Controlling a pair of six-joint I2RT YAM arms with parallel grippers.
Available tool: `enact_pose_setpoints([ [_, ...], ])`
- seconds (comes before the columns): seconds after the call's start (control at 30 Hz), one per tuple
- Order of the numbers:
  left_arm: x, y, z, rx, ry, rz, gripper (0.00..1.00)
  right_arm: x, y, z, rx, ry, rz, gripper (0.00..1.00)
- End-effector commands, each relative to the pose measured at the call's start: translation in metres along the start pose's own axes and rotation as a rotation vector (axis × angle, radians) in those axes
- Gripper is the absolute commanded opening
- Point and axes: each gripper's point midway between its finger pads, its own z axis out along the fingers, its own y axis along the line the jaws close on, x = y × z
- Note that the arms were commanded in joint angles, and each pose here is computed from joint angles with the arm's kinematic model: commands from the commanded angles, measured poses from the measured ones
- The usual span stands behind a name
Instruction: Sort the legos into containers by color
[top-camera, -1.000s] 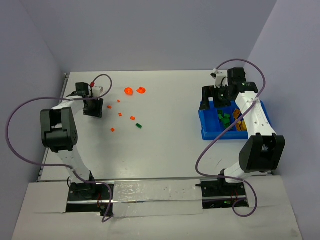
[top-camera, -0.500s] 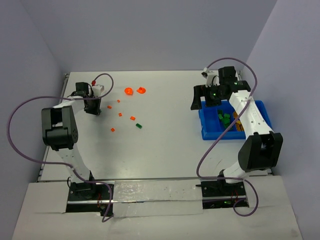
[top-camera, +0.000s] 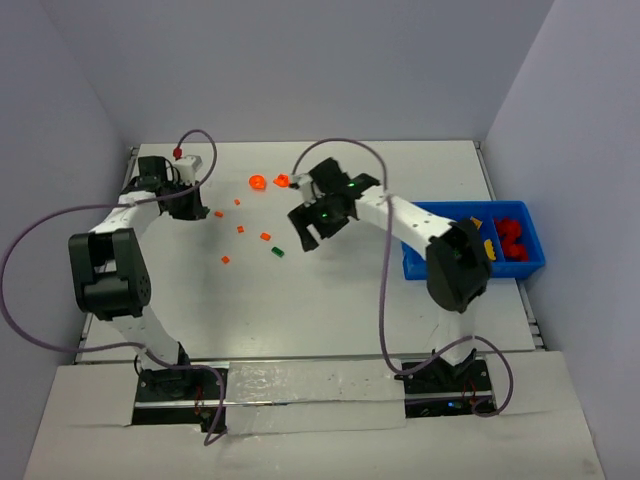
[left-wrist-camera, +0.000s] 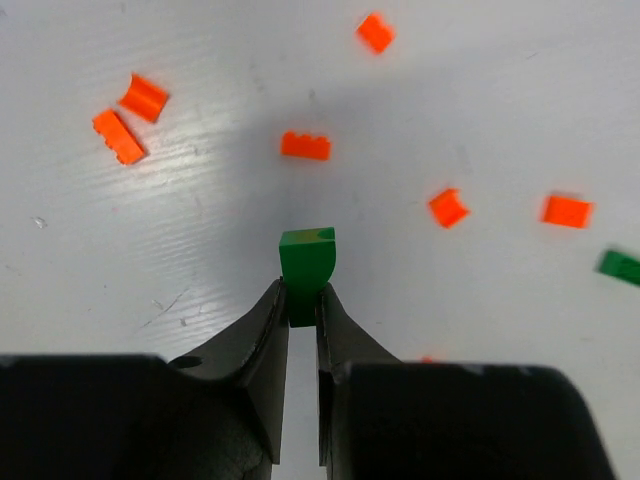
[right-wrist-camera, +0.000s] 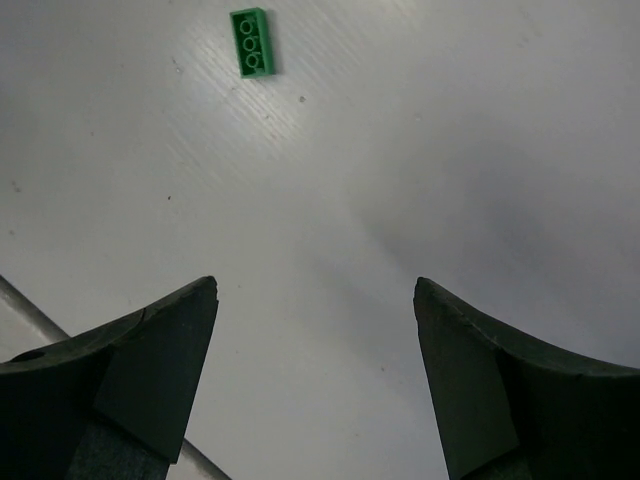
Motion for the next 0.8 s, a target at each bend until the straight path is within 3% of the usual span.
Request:
enact_pose_setpoints([
  [0.0,-0.039,-0.038,-0.051,0.125,-0.138,-0.033,0.00,-0.038,0.020,0.029,0.109,-0.029,-0.125,0.85],
  [0.13,-0.056,-0.060,-0.084,0.180,-0.213,-0.039,0.00,-0.035,0.036,0.078,0.136,0.043,-0.193,0.84],
  [0.4,-0.077,-0.078,-0.126,0.197,-0.324,-0.031,0.00,-0.040,0.036,0.122,0.170,0.083,-0.238,0.81],
  [0.5,-0.085,-0.083,-0.137,0.208,-0.352,-0.026,0.00,-0.037,0.035,0.134,0.156,0.100,-0.241,0.76],
  [0.67,-0.091,-0.085,-0.145,0.208,-0.375,-0.013,0.00,-0.030,0.042,0.147,0.112,0.115,-0.228,0.57],
  [0.77,-0.090,-0.084,-0.145,0.203,-0.375,-0.014,0.00,-0.026,0.044,0.150,0.092,0.125,-0.224,0.52],
])
